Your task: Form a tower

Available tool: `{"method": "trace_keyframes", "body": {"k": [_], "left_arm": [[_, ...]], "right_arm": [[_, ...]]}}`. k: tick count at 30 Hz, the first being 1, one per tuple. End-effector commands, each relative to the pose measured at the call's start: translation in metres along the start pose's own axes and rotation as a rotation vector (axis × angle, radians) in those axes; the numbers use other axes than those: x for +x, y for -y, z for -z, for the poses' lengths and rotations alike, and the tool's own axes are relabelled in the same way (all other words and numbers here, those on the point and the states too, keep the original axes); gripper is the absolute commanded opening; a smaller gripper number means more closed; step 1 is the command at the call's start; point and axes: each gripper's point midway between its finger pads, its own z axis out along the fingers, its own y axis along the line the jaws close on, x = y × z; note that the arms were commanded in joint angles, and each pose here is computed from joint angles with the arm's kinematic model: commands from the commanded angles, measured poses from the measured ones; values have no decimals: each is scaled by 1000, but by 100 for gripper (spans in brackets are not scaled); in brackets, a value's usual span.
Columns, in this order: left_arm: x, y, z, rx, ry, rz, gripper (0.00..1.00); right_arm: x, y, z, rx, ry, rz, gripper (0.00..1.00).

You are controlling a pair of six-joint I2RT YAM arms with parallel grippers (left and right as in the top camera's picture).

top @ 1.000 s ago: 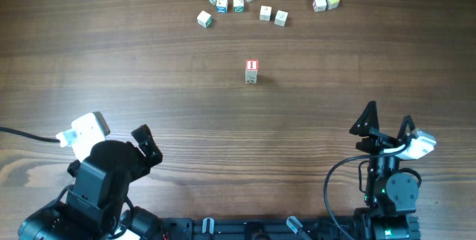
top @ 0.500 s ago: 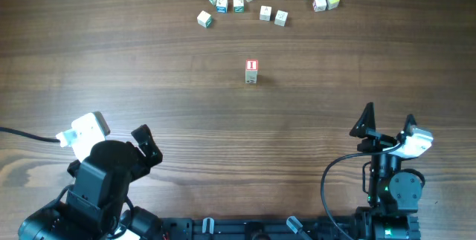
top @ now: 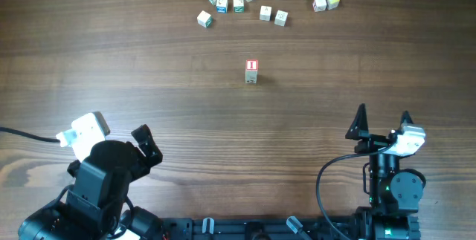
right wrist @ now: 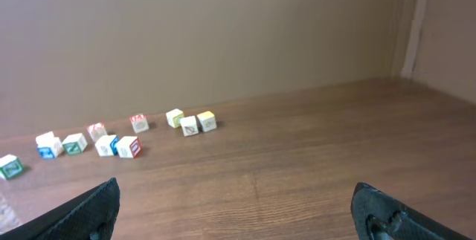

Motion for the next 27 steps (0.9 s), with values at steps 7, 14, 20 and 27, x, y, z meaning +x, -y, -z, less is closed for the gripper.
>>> {"method": "trace_keyframes", "body": {"k": [7, 14, 20, 27], "left_arm": [[0, 0, 0, 1, 1, -17, 100], [0, 0, 0, 1, 1, -17, 100], [0, 0, 0, 1, 1, -17, 100], [6, -2, 2, 4, -20, -46, 100]], "right_arm": [[-2, -6, 1, -36, 8, 50, 100], [-2, -6, 1, -36, 8, 50, 99], [-2, -6, 1, -36, 8, 50, 100], [-2, -6, 1, -36, 8, 50, 100]]}}
